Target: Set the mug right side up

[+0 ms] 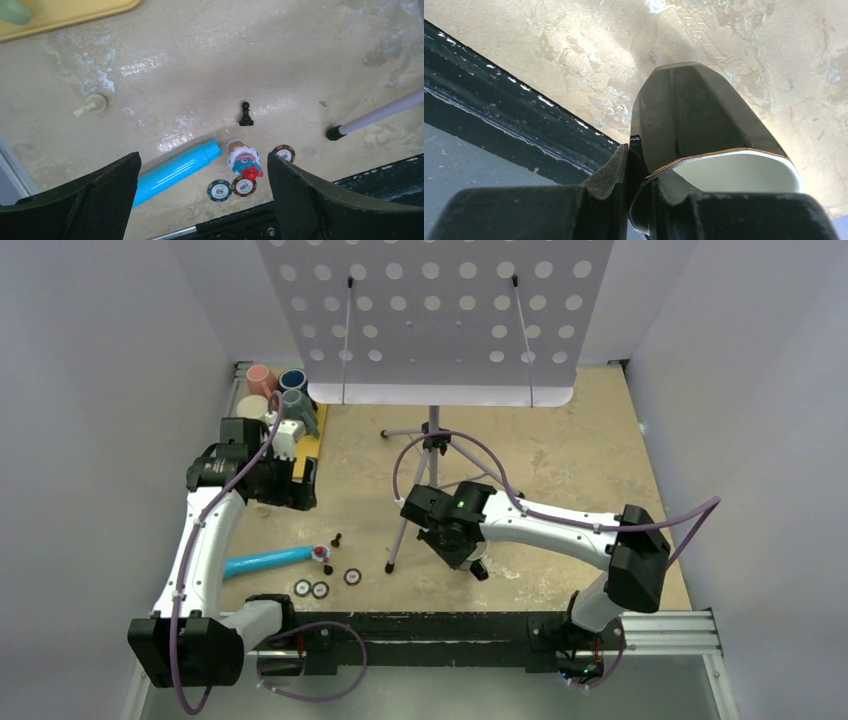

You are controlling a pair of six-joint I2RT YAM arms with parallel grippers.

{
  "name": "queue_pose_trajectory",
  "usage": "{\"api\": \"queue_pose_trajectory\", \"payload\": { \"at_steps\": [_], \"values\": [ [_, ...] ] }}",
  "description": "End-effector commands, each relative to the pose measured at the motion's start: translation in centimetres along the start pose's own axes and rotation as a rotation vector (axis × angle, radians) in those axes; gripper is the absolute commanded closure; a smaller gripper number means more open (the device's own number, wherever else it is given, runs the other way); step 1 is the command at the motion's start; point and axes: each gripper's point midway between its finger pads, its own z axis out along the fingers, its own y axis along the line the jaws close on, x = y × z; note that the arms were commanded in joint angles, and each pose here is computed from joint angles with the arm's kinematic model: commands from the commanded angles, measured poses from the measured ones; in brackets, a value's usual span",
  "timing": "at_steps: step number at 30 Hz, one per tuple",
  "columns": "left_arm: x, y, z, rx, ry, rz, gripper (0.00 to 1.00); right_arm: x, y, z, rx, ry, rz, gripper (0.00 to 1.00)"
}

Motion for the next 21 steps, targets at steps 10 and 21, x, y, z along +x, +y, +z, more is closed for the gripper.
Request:
{"api": "queue_pose_trajectory", "payload": {
  "at_steps": [10, 21],
  "values": [
    [-3.8, 6.4, 3.1, -0.201, -0.047, 0.091, 0.0, -1.4, 0.0, 1.9, -0.128, -0.036, -0.111, 0.79],
    [-10.6, 9.3, 6.8, -0.27, -0.24, 0.058, 0.15, -4.6, -2.4, -1.4, 0.002, -0.194, -0.049, 0.2]
  ]
}}
